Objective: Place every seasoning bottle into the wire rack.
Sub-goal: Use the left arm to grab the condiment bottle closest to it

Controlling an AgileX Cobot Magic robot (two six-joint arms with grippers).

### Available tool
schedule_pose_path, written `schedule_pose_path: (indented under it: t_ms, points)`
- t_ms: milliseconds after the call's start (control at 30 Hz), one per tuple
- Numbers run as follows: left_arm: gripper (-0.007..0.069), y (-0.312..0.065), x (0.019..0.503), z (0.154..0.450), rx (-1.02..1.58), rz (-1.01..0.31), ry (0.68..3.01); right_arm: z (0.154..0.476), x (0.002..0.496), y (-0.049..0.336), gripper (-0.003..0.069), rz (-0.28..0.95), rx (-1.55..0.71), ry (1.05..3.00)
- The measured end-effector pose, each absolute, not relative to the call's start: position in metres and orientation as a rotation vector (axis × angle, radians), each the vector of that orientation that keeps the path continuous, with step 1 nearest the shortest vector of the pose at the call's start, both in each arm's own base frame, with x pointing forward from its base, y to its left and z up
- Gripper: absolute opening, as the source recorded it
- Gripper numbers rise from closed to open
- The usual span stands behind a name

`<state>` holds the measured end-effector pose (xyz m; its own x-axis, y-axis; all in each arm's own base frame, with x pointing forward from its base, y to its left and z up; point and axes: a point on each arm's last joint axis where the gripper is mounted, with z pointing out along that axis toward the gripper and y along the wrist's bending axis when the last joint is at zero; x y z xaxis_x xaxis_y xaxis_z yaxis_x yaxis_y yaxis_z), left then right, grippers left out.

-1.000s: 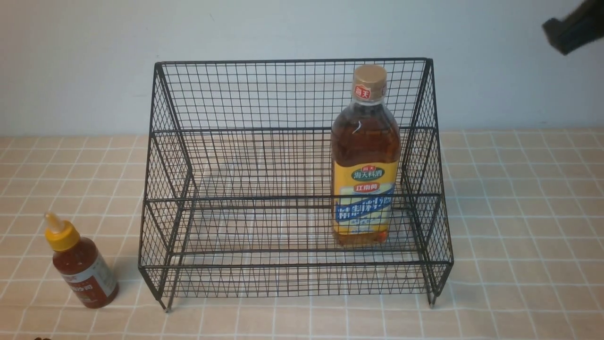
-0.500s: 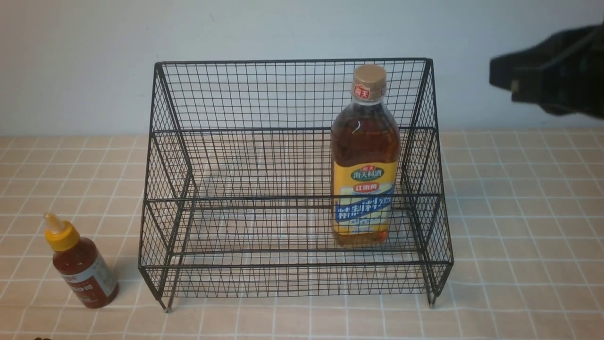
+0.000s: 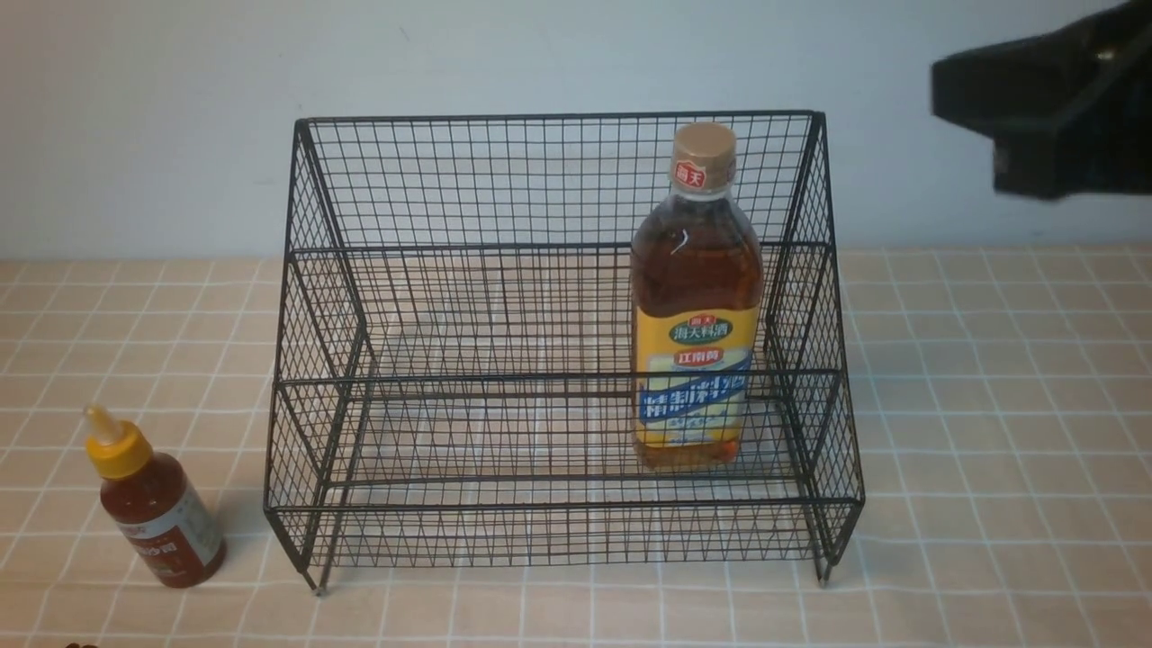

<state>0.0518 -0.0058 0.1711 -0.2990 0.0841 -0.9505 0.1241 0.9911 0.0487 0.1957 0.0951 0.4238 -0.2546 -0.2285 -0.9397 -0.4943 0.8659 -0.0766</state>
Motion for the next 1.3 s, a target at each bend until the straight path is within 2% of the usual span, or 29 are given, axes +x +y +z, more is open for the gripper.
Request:
schedule_pose_path:
  t_ms: [200,333,467,500,567,667,700,733,800,867,967,1100,1300]
  points:
    - [-0.0007,-0.006,0.052,0.171,0.150,-0.040,1.877,0.419,0.178,0.051,-0.0013,0.110,-0.395,1.790]
    - [-0.0007,-0.006,0.052,0.171,0.150,-0.040,1.877,0.402,0.154,0.025,-0.0013,0.030,-0.263,1.737]
    - [-0.0007,-0.006,0.052,0.171,0.150,-0.040,1.877,0.355,0.120,0.004,-0.0013,-0.028,-0.095,1.714]
    - [-0.0007,-0.006,0.052,0.171,0.150,-0.040,1.877,0.352,0.119,0.003,-0.0013,-0.030,-0.089,1.717]
    - [-0.0007,-0.006,0.052,0.171,0.150,-0.040,1.877,0.309,0.103,-0.002,-0.0013,-0.057,-0.046,1.758]
    - [-0.0007,-0.006,0.052,0.171,0.150,-0.040,1.877,0.277,0.092,-0.002,-0.0013,-0.057,-0.036,1.802]
    - [-0.0007,-0.006,0.052,0.171,0.150,-0.040,1.877,0.251,0.085,-0.002,-0.0013,-0.056,-0.037,1.836]
    - [-0.0007,-0.006,0.052,0.171,0.150,-0.040,1.877,0.245,0.083,-0.002,-0.0013,-0.055,-0.036,1.843]
    - [-0.0007,-0.006,0.052,0.171,0.150,-0.040,1.877,0.209,0.073,-0.001,-0.0013,-0.044,-0.026,1.885]
    - [-0.0007,-0.006,0.052,0.171,0.150,-0.040,1.877,0.188,0.067,-0.001,-0.0013,-0.028,-0.010,1.903]
    - [-0.0007,-0.006,0.052,0.171,0.150,-0.040,1.877,0.176,0.060,0.000,-0.0013,0.009,0.026,1.871]
    - [-0.0007,-0.006,0.052,0.171,0.150,-0.040,1.877,0.181,0.055,0.002,-0.0013,0.034,0.026,1.781]
    - [-0.0007,-0.006,0.052,0.171,0.150,-0.040,1.877,0.181,0.055,0.002,-0.0013,0.035,0.009,1.775]
